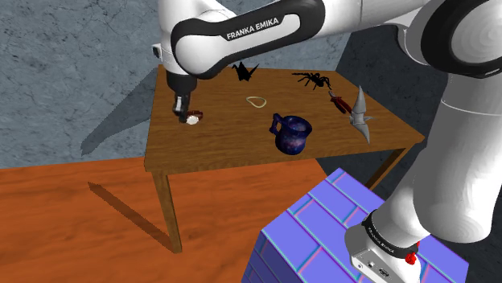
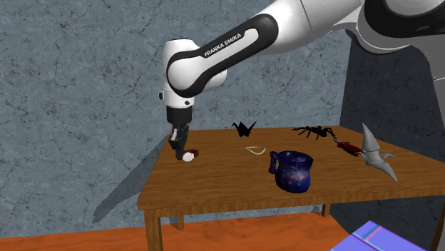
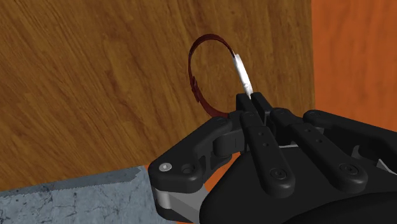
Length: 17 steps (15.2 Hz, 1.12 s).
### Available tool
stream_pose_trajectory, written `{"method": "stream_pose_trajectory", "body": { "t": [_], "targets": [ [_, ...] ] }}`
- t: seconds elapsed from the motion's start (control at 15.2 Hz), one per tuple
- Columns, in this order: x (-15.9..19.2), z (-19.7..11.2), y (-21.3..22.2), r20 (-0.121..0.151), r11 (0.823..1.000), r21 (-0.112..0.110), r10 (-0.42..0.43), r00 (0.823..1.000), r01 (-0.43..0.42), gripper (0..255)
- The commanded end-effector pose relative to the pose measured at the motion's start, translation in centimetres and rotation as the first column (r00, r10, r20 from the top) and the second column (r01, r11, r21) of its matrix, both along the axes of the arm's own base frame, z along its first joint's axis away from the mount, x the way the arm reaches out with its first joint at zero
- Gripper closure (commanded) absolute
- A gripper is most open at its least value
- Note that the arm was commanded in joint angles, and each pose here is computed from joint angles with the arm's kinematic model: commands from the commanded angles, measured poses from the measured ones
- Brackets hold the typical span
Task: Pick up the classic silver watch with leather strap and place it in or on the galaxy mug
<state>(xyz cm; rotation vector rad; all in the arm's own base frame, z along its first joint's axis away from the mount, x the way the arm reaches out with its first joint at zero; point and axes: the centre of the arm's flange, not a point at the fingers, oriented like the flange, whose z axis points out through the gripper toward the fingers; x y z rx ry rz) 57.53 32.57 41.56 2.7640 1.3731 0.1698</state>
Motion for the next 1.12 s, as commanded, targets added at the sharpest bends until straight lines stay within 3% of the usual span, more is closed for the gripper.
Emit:
{"method": "stream_pose_trajectory", "body": {
  "t": [0.0, 1.06],
  "targets": [
    [-0.1, 1.1, 0.1, 0.000, 1.000, 0.000, 0.000, 1.000, 0.000, 255],
    [-0.1, 9.5, 0.1, 0.000, 1.000, 0.000, 0.000, 1.000, 0.000, 255]
  ]
}}
